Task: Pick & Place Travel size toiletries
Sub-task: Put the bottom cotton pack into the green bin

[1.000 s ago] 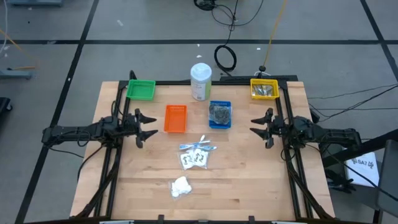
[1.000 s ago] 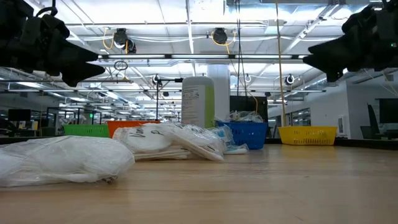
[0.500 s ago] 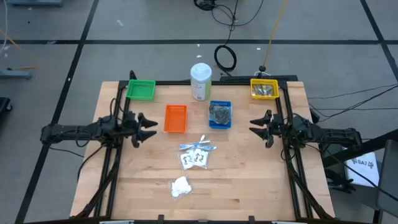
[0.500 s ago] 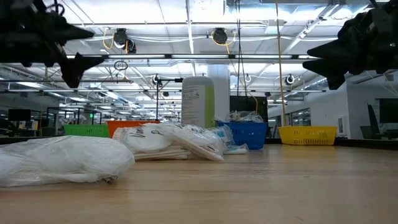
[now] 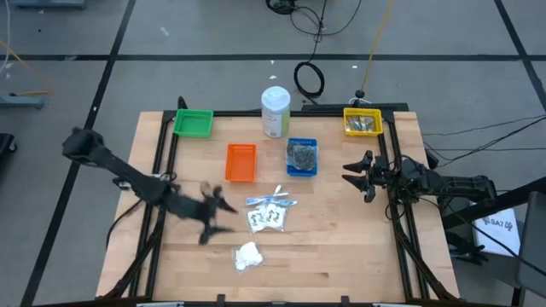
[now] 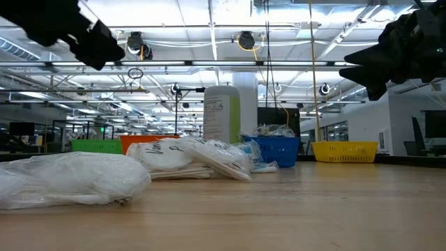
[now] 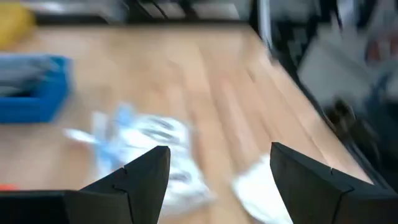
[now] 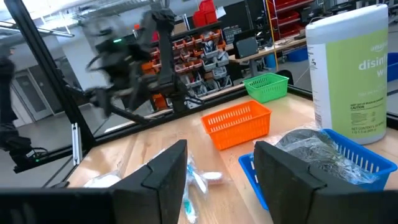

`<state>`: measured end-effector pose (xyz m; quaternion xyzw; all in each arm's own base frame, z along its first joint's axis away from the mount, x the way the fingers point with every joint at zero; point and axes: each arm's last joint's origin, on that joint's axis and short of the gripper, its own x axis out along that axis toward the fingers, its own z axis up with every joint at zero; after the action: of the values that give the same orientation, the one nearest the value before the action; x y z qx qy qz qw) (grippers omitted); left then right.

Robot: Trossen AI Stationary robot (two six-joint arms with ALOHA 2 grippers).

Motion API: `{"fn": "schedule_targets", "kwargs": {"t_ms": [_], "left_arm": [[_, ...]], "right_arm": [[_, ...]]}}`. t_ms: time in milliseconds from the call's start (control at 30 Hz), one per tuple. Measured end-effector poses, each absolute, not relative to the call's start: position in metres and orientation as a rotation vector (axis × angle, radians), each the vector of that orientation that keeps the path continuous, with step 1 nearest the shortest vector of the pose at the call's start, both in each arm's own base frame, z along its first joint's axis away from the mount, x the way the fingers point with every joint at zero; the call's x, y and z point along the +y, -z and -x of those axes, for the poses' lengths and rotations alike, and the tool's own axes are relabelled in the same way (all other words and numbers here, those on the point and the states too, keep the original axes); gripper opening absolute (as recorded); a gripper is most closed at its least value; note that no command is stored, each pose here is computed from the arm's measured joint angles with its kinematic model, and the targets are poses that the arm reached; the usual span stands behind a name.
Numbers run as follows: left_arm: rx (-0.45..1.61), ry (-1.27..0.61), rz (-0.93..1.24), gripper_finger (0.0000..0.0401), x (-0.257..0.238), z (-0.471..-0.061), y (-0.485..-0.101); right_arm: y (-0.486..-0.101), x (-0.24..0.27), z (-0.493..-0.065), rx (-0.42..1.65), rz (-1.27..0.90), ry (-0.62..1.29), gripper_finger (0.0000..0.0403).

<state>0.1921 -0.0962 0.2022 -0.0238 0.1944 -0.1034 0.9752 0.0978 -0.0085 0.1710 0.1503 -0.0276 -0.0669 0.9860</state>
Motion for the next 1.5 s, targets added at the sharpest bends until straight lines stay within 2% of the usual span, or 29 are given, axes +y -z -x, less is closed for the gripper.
{"fn": "schedule_targets", "kwargs": {"t_ms": [167, 333, 667, 833, 967, 1133, 1267, 1400, 1500], "left_arm": [[0.683, 0.268, 0.009, 0.0273, -0.148, -0.227, -0.194], [0.905, 0.267, 0.002, 0.0273, -0.179, -0.255, -0.180], [1.069, 0.151, 0.049, 0.0273, -0.191, -0.278, -0.134], [1.103, 0.132, 0.106, 0.0269, -0.189, -0.282, -0.126], [1.117, 0.155, 0.118, 0.0220, -0.190, -0.280, -0.128], [1.116, 0.245, 0.123, 0.0106, -0.189, -0.276, -0.143], [1.052, 0.307, 0.133, 0.0020, -0.185, -0.272, -0.169], [0.898, 0.302, 0.082, 0.0021, -0.178, -0.264, -0.206], [0.767, 0.191, 0.007, 0.0021, -0.164, -0.253, -0.238]], "right_arm": [[-0.171, -0.008, -0.098, -0.055, -0.302, 0.135, 0.0178], [-0.171, -0.008, -0.098, -0.056, -0.302, 0.134, 0.0174], [-0.171, -0.008, -0.098, -0.055, -0.302, 0.135, 0.0177], [-0.171, -0.008, -0.098, -0.055, -0.302, 0.135, 0.0174], [-0.171, -0.008, -0.098, -0.055, -0.302, 0.135, 0.0177], [-0.171, -0.008, -0.098, -0.055, -0.302, 0.135, 0.0176], [-0.171, -0.008, -0.098, -0.055, -0.302, 0.135, 0.0174], [-0.171, -0.008, -0.098, -0.055, -0.302, 0.135, 0.0177], [-0.171, -0.008, -0.098, -0.055, -0.302, 0.135, 0.0178]]}}
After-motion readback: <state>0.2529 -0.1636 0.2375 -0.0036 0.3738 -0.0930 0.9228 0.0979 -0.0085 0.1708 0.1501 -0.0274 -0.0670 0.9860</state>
